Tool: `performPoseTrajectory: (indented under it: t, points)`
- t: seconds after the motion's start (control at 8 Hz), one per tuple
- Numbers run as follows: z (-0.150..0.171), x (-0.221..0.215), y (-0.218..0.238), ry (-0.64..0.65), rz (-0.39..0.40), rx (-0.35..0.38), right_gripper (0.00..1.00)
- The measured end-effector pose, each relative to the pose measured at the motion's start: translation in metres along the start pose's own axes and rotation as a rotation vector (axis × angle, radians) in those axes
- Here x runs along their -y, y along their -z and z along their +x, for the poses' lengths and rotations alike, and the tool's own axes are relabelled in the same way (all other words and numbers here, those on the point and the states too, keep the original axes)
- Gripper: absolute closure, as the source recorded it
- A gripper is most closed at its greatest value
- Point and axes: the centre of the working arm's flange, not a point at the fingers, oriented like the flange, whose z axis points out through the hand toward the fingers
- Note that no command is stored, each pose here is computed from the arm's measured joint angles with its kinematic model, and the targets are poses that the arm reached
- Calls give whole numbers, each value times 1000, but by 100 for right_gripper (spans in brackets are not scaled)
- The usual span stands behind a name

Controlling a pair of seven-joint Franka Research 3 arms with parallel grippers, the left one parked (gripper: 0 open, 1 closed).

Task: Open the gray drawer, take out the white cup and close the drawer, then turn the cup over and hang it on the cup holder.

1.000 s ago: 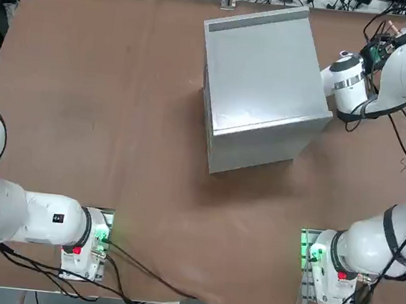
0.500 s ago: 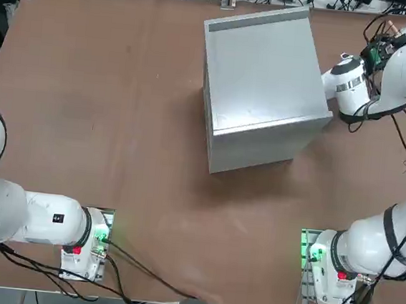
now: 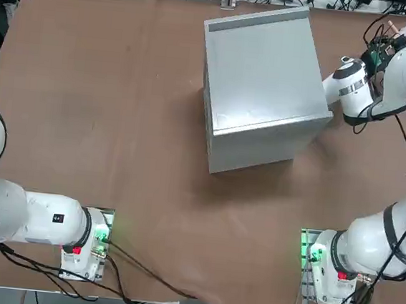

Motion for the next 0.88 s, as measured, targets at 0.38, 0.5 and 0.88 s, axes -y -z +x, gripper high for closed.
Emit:
performPoseTrajectory:
  t: [0.38,0.5,0.88]
  points:
    - [11,3,2,8,-5,-11,81]
    - [12,4,2,10,-4,-13,81]
    - [24,7,-3,16,10,-23,81]
